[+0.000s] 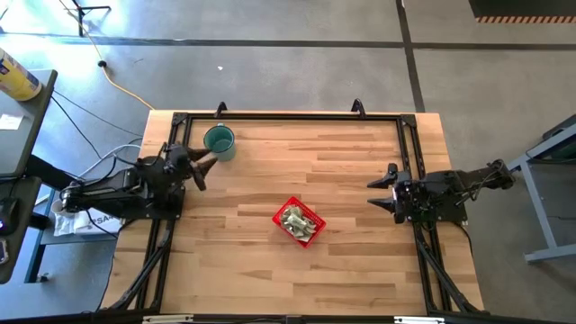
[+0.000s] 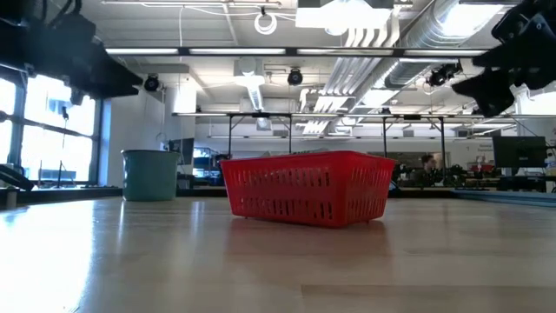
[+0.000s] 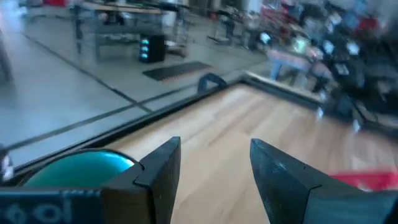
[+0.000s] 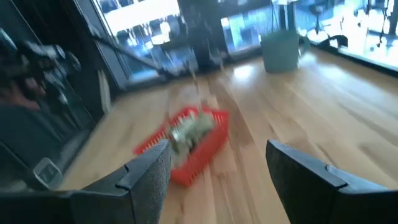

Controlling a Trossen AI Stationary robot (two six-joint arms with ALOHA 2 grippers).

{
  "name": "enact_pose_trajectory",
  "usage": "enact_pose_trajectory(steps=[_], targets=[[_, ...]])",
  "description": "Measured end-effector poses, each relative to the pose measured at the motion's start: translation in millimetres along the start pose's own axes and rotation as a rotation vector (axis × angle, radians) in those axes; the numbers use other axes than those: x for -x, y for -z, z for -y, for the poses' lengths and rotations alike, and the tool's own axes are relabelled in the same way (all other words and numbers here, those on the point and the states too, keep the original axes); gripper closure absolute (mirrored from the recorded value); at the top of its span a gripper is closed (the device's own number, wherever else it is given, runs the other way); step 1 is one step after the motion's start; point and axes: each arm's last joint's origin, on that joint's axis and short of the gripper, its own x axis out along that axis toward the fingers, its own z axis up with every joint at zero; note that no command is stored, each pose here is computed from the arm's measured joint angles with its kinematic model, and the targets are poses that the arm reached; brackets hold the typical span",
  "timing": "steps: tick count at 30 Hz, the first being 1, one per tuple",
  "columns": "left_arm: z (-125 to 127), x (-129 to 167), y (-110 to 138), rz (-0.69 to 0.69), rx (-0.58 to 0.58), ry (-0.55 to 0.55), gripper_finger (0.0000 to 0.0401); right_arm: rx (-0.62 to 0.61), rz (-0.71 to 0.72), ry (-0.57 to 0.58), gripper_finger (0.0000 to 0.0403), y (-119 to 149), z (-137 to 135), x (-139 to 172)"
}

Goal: Pick and place Stevia / Truvia into bins
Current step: Return to Home Position

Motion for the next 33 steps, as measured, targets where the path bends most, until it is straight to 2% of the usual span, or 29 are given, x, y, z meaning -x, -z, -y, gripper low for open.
enact_pose_trajectory(steps=[2, 5, 6, 9, 12, 15, 21, 25, 27, 33], targets=[[3, -2, 6, -0.035, -0.085, 0.094, 0.0174, -0.011, 0.036, -0.013, 0.0150, -4, -1, 0], [12, -6, 22, -0.099, -0.255, 0.409, 0.0174, -0.013, 0.040, -0.008, 0.0150, -4, -1, 0], [14, -7, 25, -0.092, -0.283, 0.481, 0.0174, -0.014, 0.042, -0.005, 0.0150, -4, -1, 0], [18, -11, 31, 0.001, -0.310, 0.582, 0.0174, -0.026, 0.082, 0.011, 0.0150, -3, 2, -3], [20, -13, 38, 0.092, -0.352, 0.663, 0.0174, -0.072, 0.265, -0.008, 0.0150, 3, 5, -13], [21, -13, 39, 0.084, -0.364, 0.671, 0.0174, -0.088, 0.252, 0.011, 0.0150, 4, 7, -14], [21, -14, 39, 0.095, -0.415, 0.671, 0.0174, -0.088, 0.234, -0.039, 0.0150, 7, 3, -14], [21, -13, 39, 0.135, -0.516, 0.685, 0.0174, -0.085, 0.225, -0.068, 0.0150, 7, 2, -13], [21, -13, 39, 0.142, -0.540, 0.684, 0.0174, -0.096, 0.270, -0.085, 0.0150, 3, 1, -13], [21, -13, 39, 0.134, -0.518, 0.685, 0.0174, -0.074, 0.186, -0.099, 0.0150, 10, 0, -16]])
